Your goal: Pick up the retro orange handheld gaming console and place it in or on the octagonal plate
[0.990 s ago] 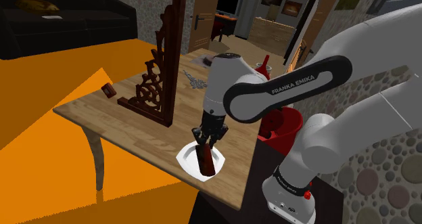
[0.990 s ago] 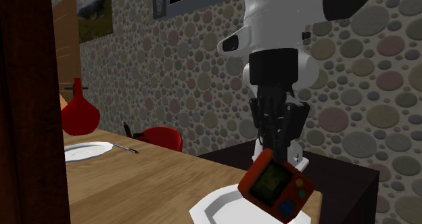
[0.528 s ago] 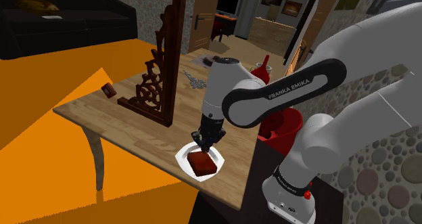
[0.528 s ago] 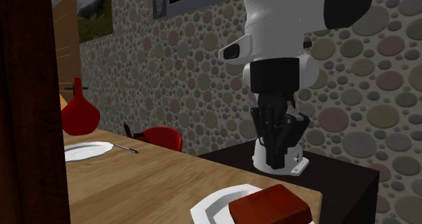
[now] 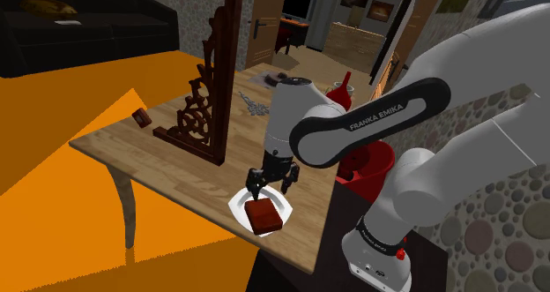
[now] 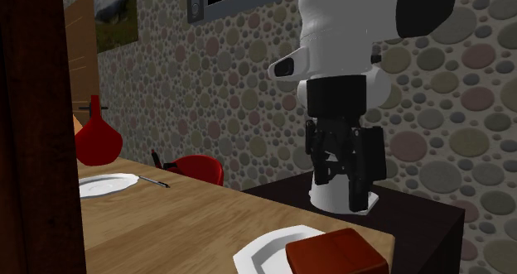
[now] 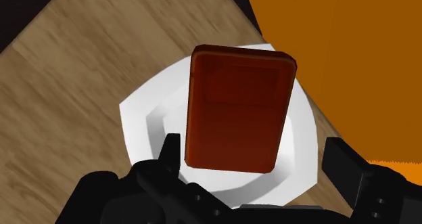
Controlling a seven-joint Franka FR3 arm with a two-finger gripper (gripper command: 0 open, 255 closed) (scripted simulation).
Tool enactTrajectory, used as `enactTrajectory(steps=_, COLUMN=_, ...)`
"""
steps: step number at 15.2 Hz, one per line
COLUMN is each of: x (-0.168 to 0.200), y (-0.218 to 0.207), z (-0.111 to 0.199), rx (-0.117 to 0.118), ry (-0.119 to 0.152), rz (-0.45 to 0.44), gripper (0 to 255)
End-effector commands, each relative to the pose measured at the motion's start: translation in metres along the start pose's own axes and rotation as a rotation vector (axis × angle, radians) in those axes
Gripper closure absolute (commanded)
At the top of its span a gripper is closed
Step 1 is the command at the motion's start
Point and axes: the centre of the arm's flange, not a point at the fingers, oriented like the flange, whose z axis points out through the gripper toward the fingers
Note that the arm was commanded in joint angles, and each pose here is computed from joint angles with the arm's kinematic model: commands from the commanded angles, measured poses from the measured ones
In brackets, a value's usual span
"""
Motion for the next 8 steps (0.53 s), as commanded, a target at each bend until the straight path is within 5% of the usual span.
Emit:
enactTrajectory(steps=1, x=0.000, y=0.000, z=-0.013, rx=0.000, ry=0.000, rz=0.000, gripper=0)
enactTrajectory(steps=4, x=0.000, y=0.000, z=-0.050, rx=0.000, ry=0.000, rz=0.000, gripper=0)
enactTrajectory(steps=8, x=0.000, y=0.000, z=-0.050, rx=0.000, ry=0.000, rz=0.000, gripper=0)
